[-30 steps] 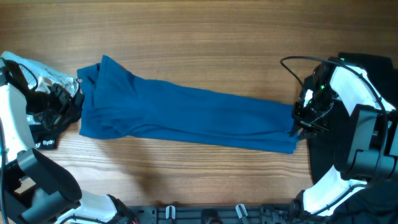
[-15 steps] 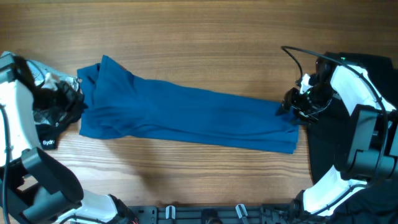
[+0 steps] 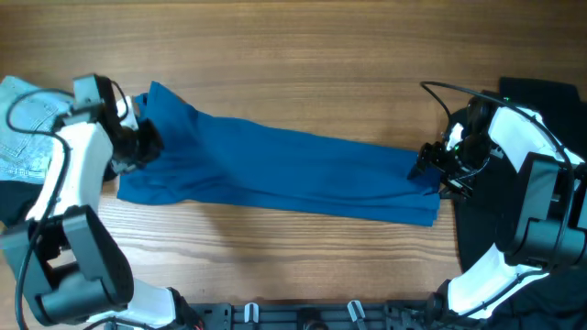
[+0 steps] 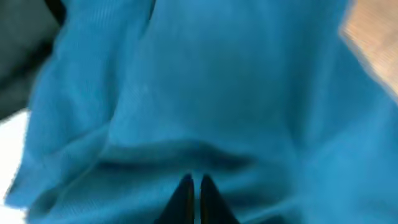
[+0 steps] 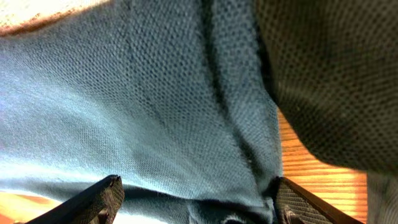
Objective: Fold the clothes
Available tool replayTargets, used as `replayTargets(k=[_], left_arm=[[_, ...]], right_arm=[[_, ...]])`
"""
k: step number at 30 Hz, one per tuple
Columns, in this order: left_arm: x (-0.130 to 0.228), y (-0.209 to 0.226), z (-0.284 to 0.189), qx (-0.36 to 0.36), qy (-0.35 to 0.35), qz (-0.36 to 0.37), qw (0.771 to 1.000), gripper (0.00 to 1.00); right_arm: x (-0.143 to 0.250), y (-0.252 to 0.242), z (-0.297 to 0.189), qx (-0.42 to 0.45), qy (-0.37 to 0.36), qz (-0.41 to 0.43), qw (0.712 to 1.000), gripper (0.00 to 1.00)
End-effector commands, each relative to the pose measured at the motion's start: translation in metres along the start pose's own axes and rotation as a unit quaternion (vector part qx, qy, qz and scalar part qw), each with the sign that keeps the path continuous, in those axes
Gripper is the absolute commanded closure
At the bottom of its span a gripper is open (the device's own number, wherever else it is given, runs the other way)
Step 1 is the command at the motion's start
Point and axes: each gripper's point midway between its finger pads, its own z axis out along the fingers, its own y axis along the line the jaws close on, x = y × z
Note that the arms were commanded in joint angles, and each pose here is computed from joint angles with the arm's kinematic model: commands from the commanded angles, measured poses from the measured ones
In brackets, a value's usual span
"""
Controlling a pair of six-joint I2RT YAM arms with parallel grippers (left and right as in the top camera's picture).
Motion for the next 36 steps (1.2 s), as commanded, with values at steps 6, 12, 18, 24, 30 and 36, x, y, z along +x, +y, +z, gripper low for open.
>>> replayTargets(k=[6,12,18,24,30,36], left_arm=[[0.035,0.106,0.026,-0.168,-0.016,-0.214,0.962,0.96],[0.04,0.138,0.02,-0.143,-0.01,-0.296,0.945,0.96],[0.032,0.115,0.022,-0.074,-0.006,-0.261,0.963,0.96],[-0.004,0.072,-0.044,0.025,-0.09,-0.196,0.976,0.95],[-0.004,0.002,-0.059,0.098,-0.116,-0.02,0.988,0.96],[0.023,0.008,0.042,0.044,-0.003,-0.024,0.999,0.96]], right_arm=[[-0.003,0.001,-0.007,0.001,-0.019,-0.036,0.999,0.17],[-0.003,0.01,-0.006,-0.024,-0.019,-0.056,0.998,0.04],[-0.008,0.011,-0.007,-0.026,-0.028,-0.049,0.998,0.05],[-0.027,0.047,-0.048,-0.098,-0.089,-0.107,0.985,0.1],[-0.035,0.068,-0.107,-0.117,-0.192,-0.108,0.968,0.09],[-0.027,0.067,-0.109,-0.118,-0.186,-0.098,0.971,0.09]])
